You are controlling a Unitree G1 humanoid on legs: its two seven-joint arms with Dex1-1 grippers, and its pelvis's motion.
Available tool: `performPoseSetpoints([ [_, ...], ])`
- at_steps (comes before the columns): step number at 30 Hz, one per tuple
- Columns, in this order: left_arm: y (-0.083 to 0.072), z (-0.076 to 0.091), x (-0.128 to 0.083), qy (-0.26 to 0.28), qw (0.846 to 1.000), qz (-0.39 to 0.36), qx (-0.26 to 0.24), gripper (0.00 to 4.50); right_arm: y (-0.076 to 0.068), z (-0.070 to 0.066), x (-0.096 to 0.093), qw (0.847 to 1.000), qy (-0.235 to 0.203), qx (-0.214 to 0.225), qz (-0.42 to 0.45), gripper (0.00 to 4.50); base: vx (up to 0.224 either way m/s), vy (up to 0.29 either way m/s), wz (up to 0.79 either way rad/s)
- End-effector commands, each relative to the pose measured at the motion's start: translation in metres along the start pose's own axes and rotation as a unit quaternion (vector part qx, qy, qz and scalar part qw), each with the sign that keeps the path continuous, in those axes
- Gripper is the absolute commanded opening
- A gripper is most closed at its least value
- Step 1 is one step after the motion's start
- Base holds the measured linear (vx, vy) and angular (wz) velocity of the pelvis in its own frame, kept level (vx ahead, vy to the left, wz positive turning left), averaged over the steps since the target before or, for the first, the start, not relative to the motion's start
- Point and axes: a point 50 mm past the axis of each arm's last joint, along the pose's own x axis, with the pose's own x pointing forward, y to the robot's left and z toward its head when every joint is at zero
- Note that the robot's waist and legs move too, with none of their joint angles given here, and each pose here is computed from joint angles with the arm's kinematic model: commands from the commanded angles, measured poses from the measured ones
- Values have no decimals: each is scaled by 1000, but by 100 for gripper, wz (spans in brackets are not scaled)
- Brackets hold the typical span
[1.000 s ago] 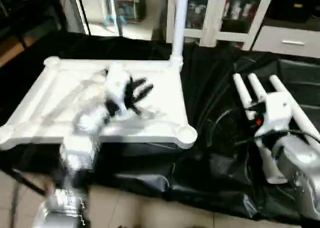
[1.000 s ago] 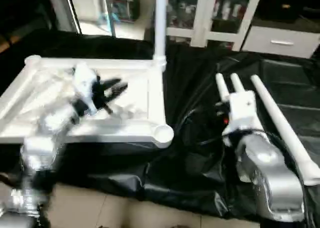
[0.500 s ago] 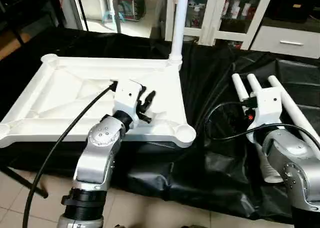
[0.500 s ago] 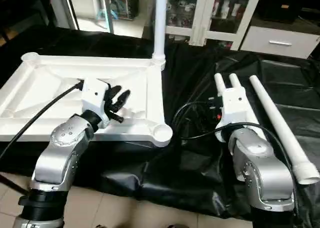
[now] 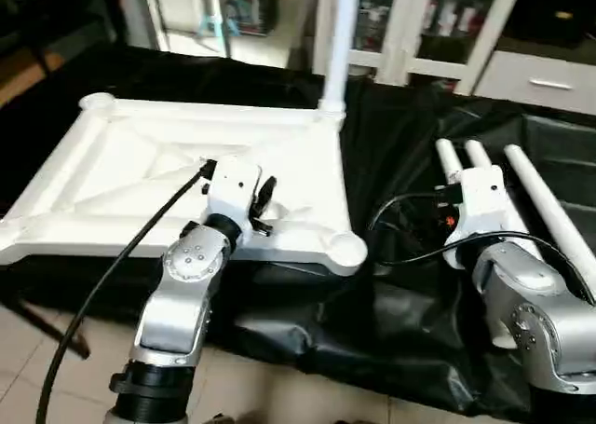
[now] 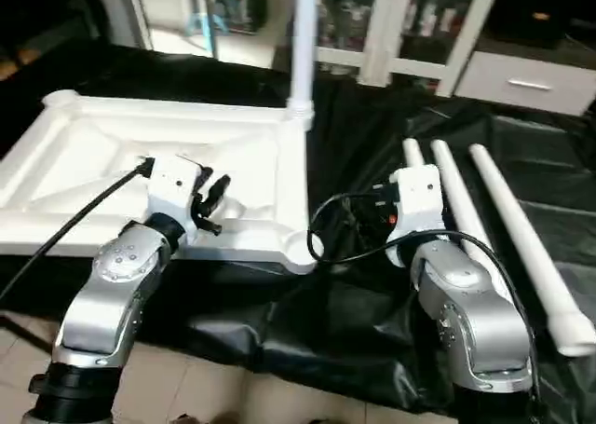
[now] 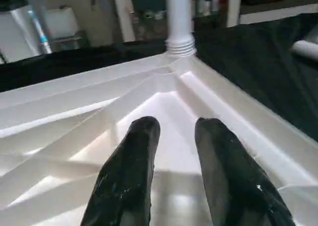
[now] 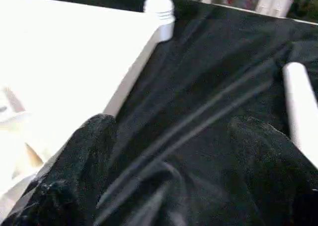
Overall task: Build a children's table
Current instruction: Rotate table base
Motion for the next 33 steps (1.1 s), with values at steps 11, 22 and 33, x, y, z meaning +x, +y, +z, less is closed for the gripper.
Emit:
performPoseSetpoints([
  [11,-1,3,2,2,1000,18,-13,155,6,-5,-2,1000,5,29,-1,389,-10,-42,-17],
  [22,1,0,2,19,999,24,-29,155,8,1,-1,1000,-5,17,11,389,-31,-132,-6],
  [33,-1,7,-2,1,999,-50,2,155,13,8,10,999,-13,11,34,389,-76,-59,-5],
])
